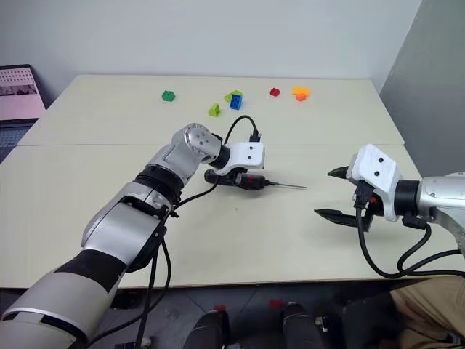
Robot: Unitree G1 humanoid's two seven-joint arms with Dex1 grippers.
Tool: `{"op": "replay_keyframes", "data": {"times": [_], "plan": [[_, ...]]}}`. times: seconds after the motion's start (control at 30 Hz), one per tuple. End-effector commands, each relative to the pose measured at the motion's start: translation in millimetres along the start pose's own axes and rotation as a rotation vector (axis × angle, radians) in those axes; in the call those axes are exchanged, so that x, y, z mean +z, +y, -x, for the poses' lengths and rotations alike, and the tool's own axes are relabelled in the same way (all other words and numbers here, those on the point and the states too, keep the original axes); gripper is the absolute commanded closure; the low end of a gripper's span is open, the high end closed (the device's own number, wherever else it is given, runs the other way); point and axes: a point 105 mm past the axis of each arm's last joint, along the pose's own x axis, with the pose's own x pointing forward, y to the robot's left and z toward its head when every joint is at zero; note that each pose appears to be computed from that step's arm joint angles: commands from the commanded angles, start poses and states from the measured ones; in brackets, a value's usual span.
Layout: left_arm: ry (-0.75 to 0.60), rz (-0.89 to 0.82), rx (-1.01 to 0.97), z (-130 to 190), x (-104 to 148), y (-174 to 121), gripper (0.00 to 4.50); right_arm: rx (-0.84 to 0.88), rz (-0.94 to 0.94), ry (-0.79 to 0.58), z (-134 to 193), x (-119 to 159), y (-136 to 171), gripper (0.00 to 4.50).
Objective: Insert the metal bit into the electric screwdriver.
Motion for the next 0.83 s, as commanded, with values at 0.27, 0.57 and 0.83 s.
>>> {"op": "replay_keyframes", "data": {"times": [0.27,0.57,0.83], "plan": [[-0.154,0.073,0.28,124.2,-0.2,26.6,0.02,-0.032,0.022,-0.027,-2.9,-3.0,-4.4,0.0],[-0.063,0.299,0.323,177.3,-66.8,-55.5,0.02,-0.06,-0.004,-0.02,0.9,-23.1,-8.0,0.0],[-0.163,0.462,0.294,167.1,-71.3,-87.4,0.02,-0.046,-0.01,-0.017,1.3,-31.3,-13.7,0.0]]}}
